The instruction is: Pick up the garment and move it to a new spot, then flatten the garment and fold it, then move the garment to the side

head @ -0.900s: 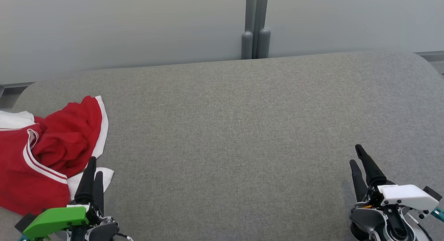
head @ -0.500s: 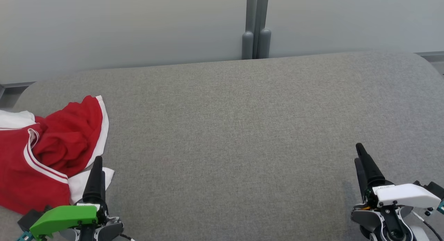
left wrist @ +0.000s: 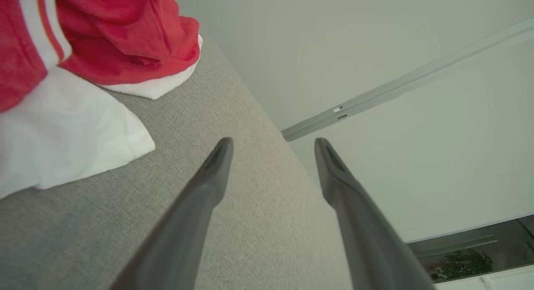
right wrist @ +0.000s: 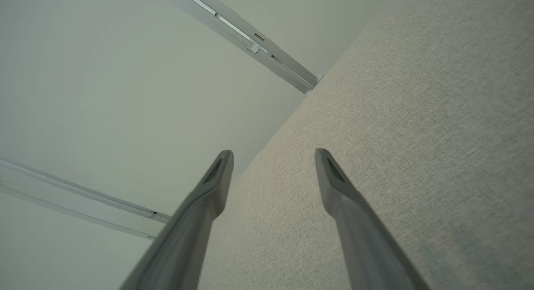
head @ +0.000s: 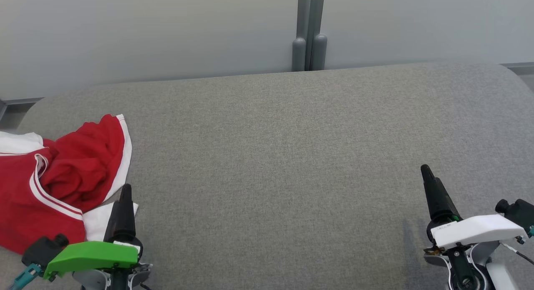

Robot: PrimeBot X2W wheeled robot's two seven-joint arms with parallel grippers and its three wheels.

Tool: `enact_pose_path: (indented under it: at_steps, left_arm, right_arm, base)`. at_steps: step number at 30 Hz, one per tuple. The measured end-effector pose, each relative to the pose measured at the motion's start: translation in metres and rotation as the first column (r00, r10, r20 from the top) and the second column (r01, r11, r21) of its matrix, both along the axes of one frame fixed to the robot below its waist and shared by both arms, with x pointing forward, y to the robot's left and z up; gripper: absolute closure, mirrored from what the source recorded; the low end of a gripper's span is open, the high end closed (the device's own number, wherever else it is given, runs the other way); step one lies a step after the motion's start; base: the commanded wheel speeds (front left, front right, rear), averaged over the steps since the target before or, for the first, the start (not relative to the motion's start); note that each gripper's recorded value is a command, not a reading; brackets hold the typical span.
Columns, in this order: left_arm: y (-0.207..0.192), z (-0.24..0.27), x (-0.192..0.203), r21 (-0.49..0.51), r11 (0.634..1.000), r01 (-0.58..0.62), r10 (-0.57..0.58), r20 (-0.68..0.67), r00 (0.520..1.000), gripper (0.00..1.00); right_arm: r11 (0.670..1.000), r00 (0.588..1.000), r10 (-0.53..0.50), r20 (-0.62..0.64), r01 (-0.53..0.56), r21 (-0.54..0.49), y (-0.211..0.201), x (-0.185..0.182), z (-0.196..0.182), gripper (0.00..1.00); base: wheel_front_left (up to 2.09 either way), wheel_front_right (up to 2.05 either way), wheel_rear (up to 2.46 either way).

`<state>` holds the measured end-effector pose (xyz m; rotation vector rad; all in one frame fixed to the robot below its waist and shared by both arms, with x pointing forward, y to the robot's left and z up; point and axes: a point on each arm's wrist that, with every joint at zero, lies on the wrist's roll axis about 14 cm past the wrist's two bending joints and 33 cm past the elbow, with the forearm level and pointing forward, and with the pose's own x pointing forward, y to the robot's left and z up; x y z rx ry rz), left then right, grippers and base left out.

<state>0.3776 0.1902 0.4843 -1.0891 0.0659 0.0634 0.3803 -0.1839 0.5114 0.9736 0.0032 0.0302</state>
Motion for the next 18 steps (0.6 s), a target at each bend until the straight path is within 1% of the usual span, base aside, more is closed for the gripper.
enact_pose_path:
  at_steps: [1, 5, 8, 14, 18]
  left_arm:
    - [0.000, 0.000, 0.000, 0.000, 1.000, 0.000, 0.000, 0.000, 1.000, 0.00]
    - [-0.004, -0.002, -0.002, 0.100, 0.995, 0.019, -0.019, -0.005, 1.000, 0.00]
    - [-0.005, -0.003, -0.003, 0.173, 0.984, 0.034, -0.033, -0.009, 0.999, 0.00]
    - [-0.009, -0.006, -0.004, 0.290, 0.955, 0.061, -0.058, -0.018, 0.998, 0.00]
    - [-0.012, -0.008, -0.005, 0.361, 0.929, 0.085, -0.081, -0.026, 0.996, 0.00]
  right_arm:
    - [1.000, 1.000, 0.000, 0.000, 0.000, 0.000, 0.000, 0.000, 0.000, 0.00]
    - [0.995, 1.000, 0.015, 0.016, -0.013, -0.099, 0.002, 0.000, 0.004, 0.00]
    - [0.986, 0.999, 0.022, 0.027, -0.017, -0.167, 0.003, 0.000, 0.006, 0.00]
    - [0.959, 0.999, 0.026, 0.027, -0.017, -0.284, 0.001, -0.002, 0.004, 0.00]
    - [0.938, 0.999, 0.026, 0.023, -0.016, -0.347, 0.000, -0.004, 0.001, 0.00]
  base:
    - [0.00, 0.00, 0.00]
    - [0.00, 0.00, 0.00]
    - [0.00, 0.00, 0.00]
    - [0.00, 0.00, 0.00]
    - [0.00, 0.00, 0.00]
